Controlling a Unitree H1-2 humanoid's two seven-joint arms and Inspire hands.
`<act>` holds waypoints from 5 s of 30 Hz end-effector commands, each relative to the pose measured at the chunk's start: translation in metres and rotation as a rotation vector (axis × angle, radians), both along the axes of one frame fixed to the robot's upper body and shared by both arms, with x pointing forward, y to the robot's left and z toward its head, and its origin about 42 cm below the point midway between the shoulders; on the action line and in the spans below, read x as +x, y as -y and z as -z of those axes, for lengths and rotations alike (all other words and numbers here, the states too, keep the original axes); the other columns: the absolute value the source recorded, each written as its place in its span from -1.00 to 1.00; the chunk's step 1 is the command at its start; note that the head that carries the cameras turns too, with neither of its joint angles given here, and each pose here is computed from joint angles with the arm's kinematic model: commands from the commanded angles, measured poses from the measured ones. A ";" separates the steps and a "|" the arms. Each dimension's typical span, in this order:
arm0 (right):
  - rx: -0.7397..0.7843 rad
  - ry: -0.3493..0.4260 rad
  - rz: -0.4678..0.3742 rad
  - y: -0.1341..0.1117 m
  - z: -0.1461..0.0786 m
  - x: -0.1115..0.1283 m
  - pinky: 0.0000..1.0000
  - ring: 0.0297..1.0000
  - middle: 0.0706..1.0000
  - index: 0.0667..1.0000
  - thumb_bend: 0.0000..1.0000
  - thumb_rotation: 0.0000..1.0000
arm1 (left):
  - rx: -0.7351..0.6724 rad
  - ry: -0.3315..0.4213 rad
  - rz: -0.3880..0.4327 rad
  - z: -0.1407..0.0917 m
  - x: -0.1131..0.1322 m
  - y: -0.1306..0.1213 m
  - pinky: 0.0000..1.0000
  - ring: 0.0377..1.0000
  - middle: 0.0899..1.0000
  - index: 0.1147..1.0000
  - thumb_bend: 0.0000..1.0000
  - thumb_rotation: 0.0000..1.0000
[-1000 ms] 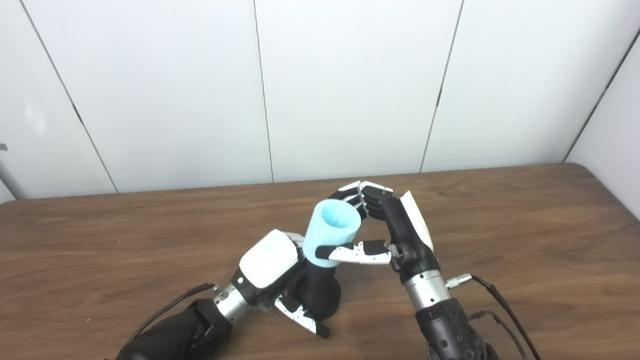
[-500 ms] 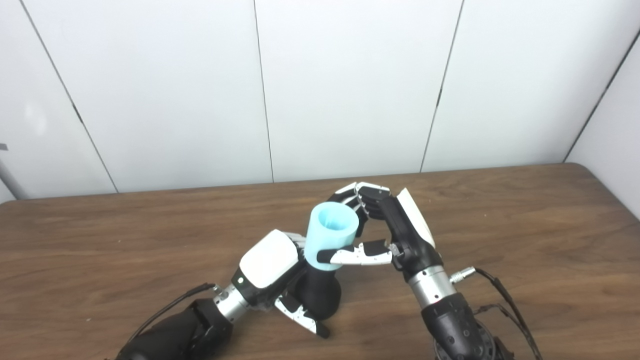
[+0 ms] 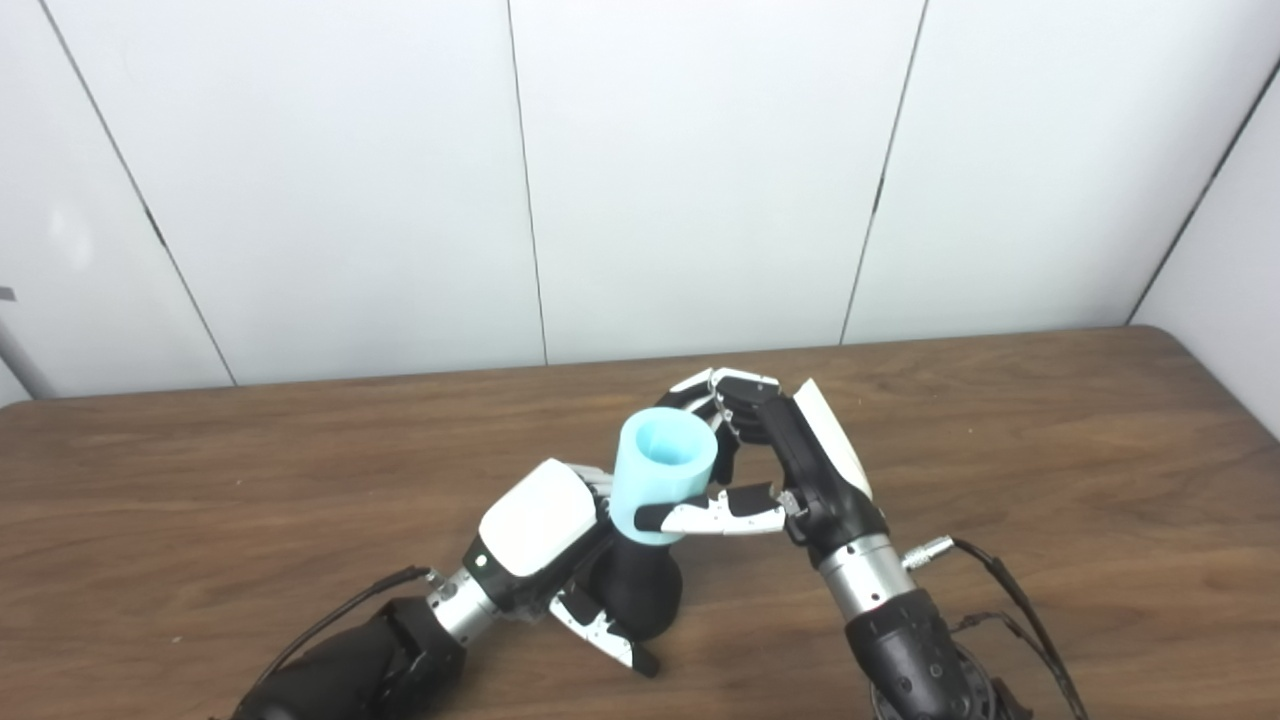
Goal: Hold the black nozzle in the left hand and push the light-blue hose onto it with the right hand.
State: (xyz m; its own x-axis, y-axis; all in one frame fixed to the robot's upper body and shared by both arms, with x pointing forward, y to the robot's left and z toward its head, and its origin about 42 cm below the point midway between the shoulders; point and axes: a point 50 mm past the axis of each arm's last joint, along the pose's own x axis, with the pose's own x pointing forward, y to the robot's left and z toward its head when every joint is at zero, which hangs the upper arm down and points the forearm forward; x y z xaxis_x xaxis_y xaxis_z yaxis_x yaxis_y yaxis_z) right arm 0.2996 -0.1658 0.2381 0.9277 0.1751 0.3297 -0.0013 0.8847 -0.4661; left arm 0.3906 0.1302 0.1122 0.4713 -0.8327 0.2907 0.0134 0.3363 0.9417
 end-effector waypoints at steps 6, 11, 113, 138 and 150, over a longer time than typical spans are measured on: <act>-0.053 0.049 -0.001 0.005 -0.020 -0.004 -0.61 -0.48 -0.19 0.01 0.03 -1.00 | 0.021 -0.270 0.004 0.095 -0.090 0.011 -0.15 -0.08 -0.08 -0.23 0.04 -1.00; -0.066 0.047 -0.001 0.005 -0.018 -0.008 -0.64 -0.53 -0.18 0.01 0.04 -1.00 | 0.019 -0.270 0.005 0.095 -0.091 0.011 -0.14 -0.08 -0.08 -0.22 0.04 -1.00; -0.464 0.228 -0.025 -0.007 -0.050 -0.005 -0.77 -0.70 -0.14 -0.11 0.06 -1.00 | 0.008 -0.274 0.004 0.097 -0.093 0.020 -0.16 -0.09 -0.09 -0.22 0.04 -1.00; -0.431 0.125 -0.014 -0.005 -0.060 0.004 -0.78 -0.71 -0.14 -0.11 0.06 -1.00 | 0.007 -0.273 0.004 0.096 -0.093 0.020 -0.18 -0.10 -0.09 -0.22 0.04 -1.00; -0.458 0.083 -0.027 -0.006 -0.063 0.006 -0.80 -0.73 -0.14 -0.11 0.06 -1.00 | 0.009 -0.270 0.008 0.096 -0.093 0.021 -0.18 -0.10 -0.08 -0.22 0.04 -1.00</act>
State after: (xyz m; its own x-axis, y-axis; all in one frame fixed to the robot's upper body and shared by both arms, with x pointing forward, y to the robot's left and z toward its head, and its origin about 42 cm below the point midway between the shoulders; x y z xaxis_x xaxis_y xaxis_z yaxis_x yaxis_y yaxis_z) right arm 0.3039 -0.1613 0.2750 0.9170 0.3409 0.2072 -0.0416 0.5983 -0.8002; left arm 0.3923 0.1269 0.1130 0.4753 -0.8287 0.2956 0.0089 0.3405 0.9402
